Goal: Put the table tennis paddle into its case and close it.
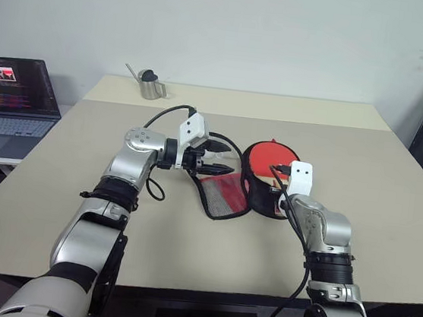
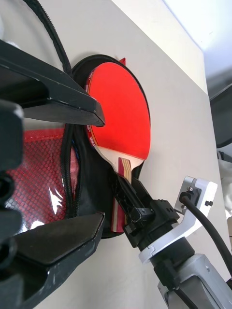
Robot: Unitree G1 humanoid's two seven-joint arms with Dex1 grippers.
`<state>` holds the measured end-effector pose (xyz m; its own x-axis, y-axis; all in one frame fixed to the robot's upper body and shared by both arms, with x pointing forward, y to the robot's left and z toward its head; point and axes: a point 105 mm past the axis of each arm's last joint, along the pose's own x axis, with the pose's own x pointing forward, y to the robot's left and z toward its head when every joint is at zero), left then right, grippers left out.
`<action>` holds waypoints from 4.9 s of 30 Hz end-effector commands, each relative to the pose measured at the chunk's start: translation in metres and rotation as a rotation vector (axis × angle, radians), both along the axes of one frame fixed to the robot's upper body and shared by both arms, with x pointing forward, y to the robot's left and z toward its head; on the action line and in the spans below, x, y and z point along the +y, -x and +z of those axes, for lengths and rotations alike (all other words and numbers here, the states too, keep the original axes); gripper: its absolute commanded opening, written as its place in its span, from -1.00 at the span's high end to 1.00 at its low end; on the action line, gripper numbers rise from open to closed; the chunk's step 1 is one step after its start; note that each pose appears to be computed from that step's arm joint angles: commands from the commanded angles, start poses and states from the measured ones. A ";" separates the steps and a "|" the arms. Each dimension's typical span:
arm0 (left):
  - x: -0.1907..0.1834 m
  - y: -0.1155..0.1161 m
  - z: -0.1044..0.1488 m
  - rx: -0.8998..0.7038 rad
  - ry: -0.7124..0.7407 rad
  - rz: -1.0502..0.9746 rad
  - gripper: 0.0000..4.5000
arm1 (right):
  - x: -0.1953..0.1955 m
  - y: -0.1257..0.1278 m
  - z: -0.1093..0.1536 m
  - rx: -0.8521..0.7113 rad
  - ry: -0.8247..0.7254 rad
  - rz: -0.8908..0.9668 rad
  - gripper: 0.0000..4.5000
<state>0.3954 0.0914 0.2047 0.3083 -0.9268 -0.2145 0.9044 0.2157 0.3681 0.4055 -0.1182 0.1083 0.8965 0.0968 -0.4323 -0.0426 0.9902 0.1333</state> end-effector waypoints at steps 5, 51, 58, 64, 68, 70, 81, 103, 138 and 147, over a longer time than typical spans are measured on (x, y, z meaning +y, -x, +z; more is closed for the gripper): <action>-0.003 0.003 0.013 -0.057 0.008 -0.021 -0.37 | 0.003 -0.011 0.024 -0.091 0.011 -0.003 0.50; 0.113 -0.035 -0.023 -0.039 -0.064 0.538 -0.37 | -0.008 0.152 0.146 -0.481 0.090 0.842 -0.99; 0.126 -0.047 -0.033 -0.067 -0.077 0.699 -0.37 | -0.010 0.149 0.142 -0.470 0.108 0.828 -0.99; 0.105 -0.052 -0.049 -0.012 -0.071 0.688 -0.37 | -0.009 0.146 0.140 -0.471 0.114 0.818 -0.99; 0.093 -0.050 -0.062 0.040 -0.096 0.645 -0.37 | -0.011 0.144 0.140 -0.474 0.118 0.803 -0.99; 0.092 -0.049 -0.066 0.055 -0.116 0.640 -0.37 | -0.012 0.145 0.140 -0.473 0.119 0.801 -0.99; 0.062 -0.050 -0.082 0.112 -0.111 0.605 -0.37 | -0.017 0.143 0.140 -0.482 0.123 0.770 -0.99; -0.139 0.002 0.005 0.061 0.191 -0.110 -0.37 | -0.046 0.151 0.148 -0.500 0.163 0.644 -0.99; -0.022 -0.003 0.004 -0.043 0.092 -0.016 -0.99 | -0.093 0.027 0.060 -0.236 0.021 0.274 -1.00; -0.020 0.001 0.005 -0.043 0.076 -0.010 -0.99 | -0.078 -0.004 0.028 -0.174 0.061 0.264 -1.00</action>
<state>0.3967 0.0730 0.1928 0.3084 -0.9371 -0.1634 0.9094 0.2401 0.3396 0.4029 -0.1935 0.1235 0.8840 0.3310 -0.3302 -0.3253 0.9427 0.0742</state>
